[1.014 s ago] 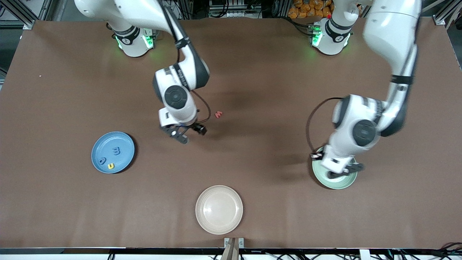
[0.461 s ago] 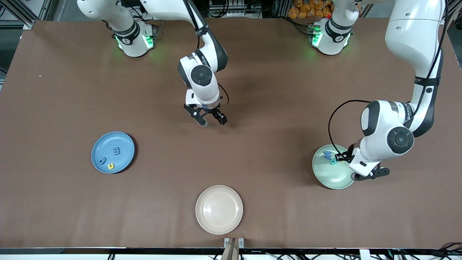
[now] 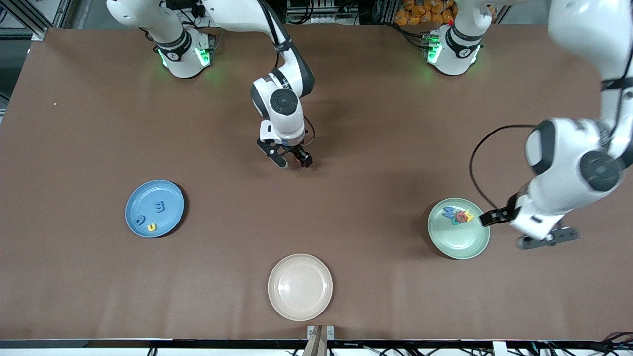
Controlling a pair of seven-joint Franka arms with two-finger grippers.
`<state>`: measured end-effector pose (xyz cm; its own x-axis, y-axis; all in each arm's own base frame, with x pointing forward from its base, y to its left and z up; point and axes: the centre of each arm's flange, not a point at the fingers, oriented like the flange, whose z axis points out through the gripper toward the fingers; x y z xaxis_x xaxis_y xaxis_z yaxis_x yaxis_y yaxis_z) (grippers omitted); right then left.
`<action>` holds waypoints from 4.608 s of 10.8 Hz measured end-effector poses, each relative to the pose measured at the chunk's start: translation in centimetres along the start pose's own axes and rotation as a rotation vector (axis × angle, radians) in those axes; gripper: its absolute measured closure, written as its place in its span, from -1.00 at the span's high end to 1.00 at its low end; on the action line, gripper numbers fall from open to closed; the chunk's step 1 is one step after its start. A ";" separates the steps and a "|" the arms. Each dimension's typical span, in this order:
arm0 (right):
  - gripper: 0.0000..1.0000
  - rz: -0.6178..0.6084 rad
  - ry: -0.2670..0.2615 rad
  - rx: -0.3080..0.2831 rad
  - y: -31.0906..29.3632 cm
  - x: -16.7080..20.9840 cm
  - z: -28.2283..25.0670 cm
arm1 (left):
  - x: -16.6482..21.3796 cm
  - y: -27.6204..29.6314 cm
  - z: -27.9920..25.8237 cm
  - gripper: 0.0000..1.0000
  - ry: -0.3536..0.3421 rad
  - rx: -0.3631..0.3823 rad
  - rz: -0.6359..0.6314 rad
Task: Sort upper and lower case letters into plates
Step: 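Release the Q and raise the left gripper while the right gripper grasps the w, then carry the pink w to the blue plate with the right gripper, then open the right gripper over the blue plate and release the w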
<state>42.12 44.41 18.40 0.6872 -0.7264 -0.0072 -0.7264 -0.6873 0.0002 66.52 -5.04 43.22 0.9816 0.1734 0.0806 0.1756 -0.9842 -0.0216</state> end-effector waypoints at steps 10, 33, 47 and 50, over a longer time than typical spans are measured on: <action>0.22 -0.013 0.003 0.062 -0.4 -1.4 0.9 | -9.9 -1.6 -19.6 1.00 -0.013 -0.024 0.079; -0.33 -0.487 -0.040 -0.053 15.3 44.5 -9.5 | -13.0 4.4 -20.0 1.00 -0.116 -0.003 0.230; 1.00 -0.624 -0.248 0.084 21.6 52.8 -13.5 | -13.4 2.6 -20.0 1.00 -0.176 0.015 0.202; 1.00 -0.642 -0.243 -0.009 18.7 50.3 -14.0 | -13.0 1.7 -20.0 1.00 -0.177 0.015 0.185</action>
<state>63.20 -5.06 32.03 0.9601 -0.1543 -0.2332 -0.1750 -0.9820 -0.0711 52.52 -9.71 62.03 0.9948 -0.0051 -0.1022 -0.0087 -0.9994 -0.0346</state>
